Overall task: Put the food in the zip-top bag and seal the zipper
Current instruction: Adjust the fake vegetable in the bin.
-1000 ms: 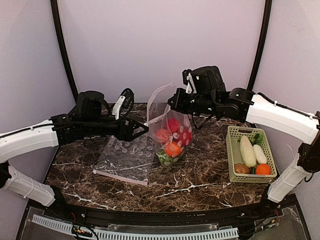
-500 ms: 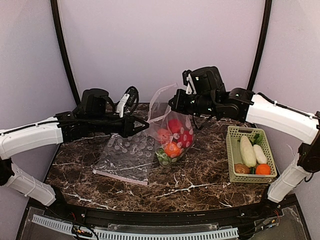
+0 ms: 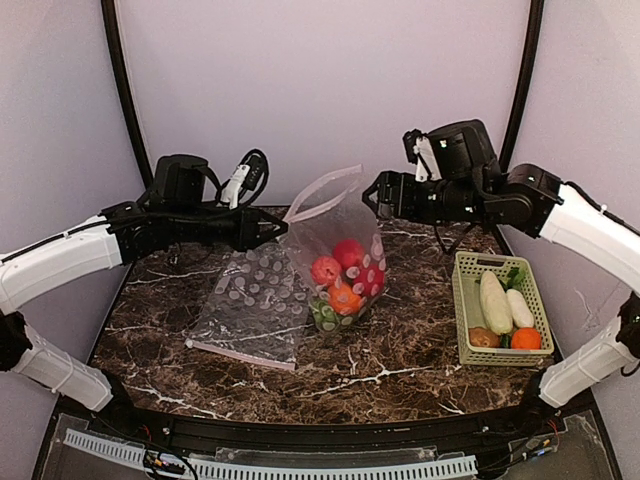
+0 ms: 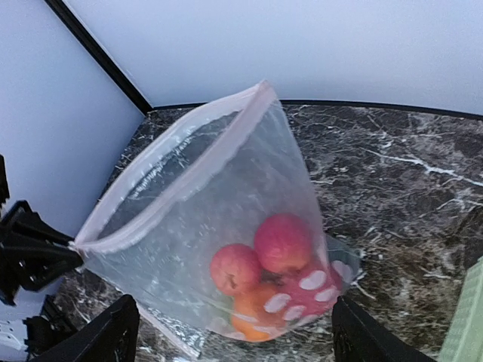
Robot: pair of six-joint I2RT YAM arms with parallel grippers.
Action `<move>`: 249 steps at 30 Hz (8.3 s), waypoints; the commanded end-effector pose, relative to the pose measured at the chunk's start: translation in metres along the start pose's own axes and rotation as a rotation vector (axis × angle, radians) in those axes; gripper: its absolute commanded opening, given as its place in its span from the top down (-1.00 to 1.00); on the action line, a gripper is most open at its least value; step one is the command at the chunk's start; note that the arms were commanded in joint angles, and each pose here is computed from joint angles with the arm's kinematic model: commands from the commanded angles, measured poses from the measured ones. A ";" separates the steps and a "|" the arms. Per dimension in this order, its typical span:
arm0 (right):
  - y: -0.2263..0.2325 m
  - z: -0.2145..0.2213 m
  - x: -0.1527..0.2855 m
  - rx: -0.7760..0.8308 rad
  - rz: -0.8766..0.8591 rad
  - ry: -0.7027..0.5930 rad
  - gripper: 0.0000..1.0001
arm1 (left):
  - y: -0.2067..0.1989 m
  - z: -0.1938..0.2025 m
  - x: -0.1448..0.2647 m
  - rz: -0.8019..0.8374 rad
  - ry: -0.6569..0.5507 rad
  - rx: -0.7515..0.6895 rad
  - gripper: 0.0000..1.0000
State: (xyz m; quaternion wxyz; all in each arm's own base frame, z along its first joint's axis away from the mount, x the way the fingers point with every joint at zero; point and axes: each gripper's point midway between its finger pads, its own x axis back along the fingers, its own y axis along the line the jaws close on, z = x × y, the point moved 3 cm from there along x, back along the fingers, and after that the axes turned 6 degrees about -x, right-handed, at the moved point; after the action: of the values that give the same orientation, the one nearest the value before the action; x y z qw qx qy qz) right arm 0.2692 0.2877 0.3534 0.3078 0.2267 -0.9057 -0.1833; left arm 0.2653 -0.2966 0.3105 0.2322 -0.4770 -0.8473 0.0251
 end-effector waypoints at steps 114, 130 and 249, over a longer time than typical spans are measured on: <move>-0.299 0.187 0.059 -1.020 0.765 0.167 -0.83 | -0.042 0.013 0.015 0.346 -0.050 -0.249 0.99; -0.310 0.191 0.027 -1.005 0.786 0.215 -0.78 | -0.042 0.014 0.018 0.338 -0.055 -0.258 0.99; -0.265 0.124 0.071 -0.425 0.540 0.181 0.00 | -0.054 0.010 0.002 0.363 -0.011 -0.231 0.99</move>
State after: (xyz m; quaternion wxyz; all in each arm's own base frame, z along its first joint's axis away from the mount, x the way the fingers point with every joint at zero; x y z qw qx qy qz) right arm 0.2258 0.0567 0.2103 0.4261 -0.0514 -0.8613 -0.2718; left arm 0.2197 -0.3197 0.3043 0.1720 -0.6393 -0.7485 -0.0371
